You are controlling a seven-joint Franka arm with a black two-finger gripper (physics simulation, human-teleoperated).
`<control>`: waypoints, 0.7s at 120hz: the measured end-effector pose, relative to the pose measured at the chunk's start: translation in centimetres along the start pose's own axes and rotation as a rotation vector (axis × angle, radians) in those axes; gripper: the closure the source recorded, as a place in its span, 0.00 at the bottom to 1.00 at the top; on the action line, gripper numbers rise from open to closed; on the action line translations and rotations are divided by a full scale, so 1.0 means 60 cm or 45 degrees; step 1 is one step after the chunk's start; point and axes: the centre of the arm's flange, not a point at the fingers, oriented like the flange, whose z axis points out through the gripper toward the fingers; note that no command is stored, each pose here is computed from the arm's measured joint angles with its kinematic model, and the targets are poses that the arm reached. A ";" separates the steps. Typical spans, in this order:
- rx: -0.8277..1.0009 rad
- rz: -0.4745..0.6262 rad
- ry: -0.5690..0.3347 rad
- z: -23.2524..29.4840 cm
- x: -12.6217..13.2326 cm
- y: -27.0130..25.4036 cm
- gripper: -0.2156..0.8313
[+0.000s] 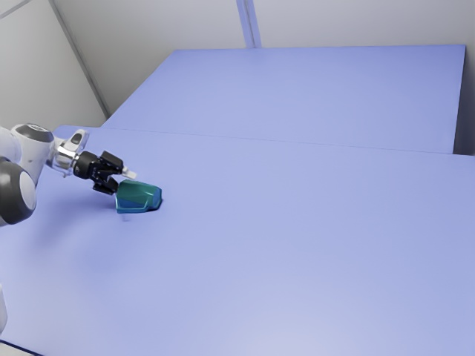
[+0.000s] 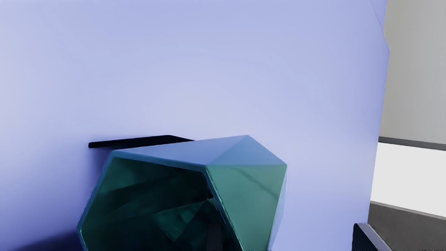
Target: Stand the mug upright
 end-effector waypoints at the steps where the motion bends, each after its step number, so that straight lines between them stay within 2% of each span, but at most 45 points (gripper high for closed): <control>1: 0.000 0.002 0.001 -0.001 0.000 0.001 0.51; 14: -0.001 0.018 0.004 -0.003 0.000 0.005 0.72; 30: -0.001 0.035 0.004 -0.004 0.000 0.009 0.85; 64: 0.002 0.069 0.009 -0.015 -0.005 0.037 0.93; 84: 0.037 0.127 -0.027 -0.016 -0.025 0.132 0.94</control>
